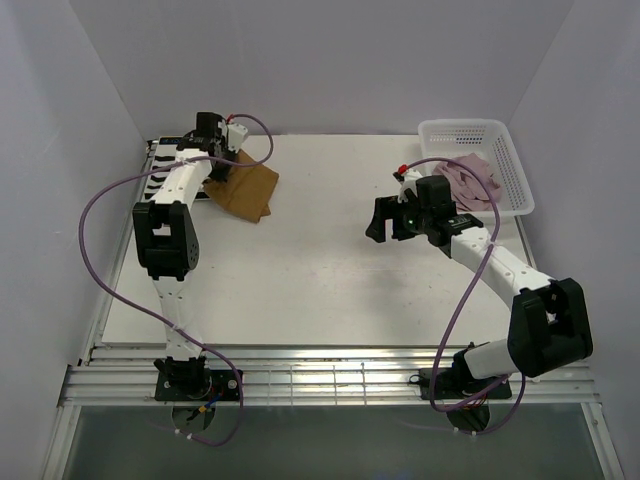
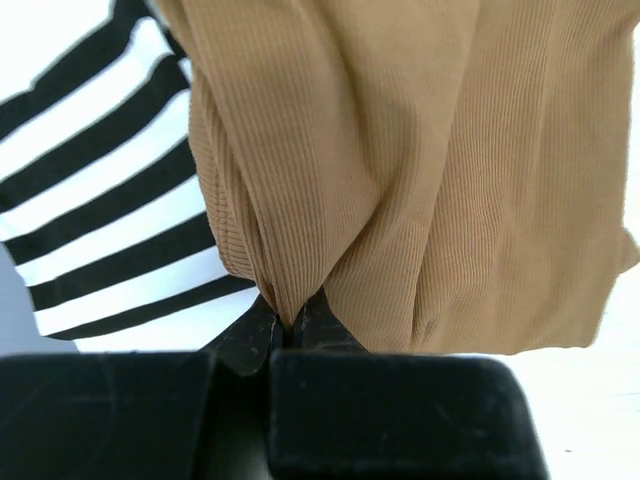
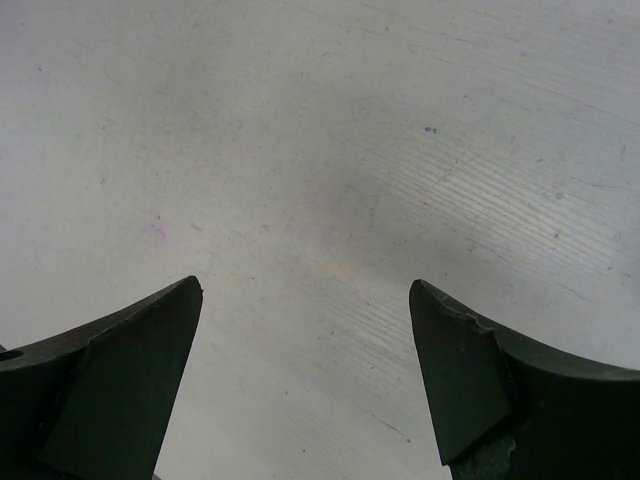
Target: Fold and stack the tank tops
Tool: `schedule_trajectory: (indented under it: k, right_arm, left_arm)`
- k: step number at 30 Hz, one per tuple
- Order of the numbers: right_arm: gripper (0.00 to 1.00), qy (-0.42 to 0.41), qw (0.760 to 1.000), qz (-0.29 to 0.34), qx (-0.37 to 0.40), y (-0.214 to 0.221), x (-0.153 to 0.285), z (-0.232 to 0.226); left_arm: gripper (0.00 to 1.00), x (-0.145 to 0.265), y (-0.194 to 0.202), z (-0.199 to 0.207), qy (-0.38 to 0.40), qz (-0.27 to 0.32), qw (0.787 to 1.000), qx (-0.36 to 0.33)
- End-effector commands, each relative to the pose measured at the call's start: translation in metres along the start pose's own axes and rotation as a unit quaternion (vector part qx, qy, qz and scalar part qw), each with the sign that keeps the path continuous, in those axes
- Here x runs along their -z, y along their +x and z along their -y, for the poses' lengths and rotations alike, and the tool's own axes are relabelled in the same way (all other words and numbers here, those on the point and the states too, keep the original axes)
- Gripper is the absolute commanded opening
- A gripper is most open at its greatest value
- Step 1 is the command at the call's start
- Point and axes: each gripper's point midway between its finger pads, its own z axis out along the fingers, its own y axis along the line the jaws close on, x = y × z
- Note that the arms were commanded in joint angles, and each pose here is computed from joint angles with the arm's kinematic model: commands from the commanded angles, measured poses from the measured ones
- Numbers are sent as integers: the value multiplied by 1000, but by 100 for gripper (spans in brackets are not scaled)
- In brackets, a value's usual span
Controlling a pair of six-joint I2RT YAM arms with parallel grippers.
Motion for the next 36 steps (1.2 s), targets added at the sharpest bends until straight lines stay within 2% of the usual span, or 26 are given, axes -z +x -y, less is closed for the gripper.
schedule_trajectory:
  k: [1, 20, 26, 30, 32, 36]
  right_arm:
    - [90, 8, 1000, 5, 9, -1, -3, 6]
    - [90, -2, 1000, 0, 10, -1, -2, 2]
    - [90, -4, 1000, -1, 9, -1, -2, 2]
    - [90, -8, 1000, -1, 10, -2, -2, 0]
    - [90, -6, 1000, 0, 11, -2, -1, 1]
    - [90, -5, 1000, 1, 12, -3, -1, 1]
  left_arm:
    - [0, 41, -40, -35, -46, 61, 997, 4]
    - [0, 107, -92, -84, -108, 151, 983, 16]
    - [0, 112, -93, -87, -104, 160, 981, 31]
    - [0, 117, -100, -100, -124, 169, 976, 56]
    - [0, 124, -94, -122, -132, 176, 973, 75]
    - [0, 134, -97, -125, -118, 193, 971, 79]
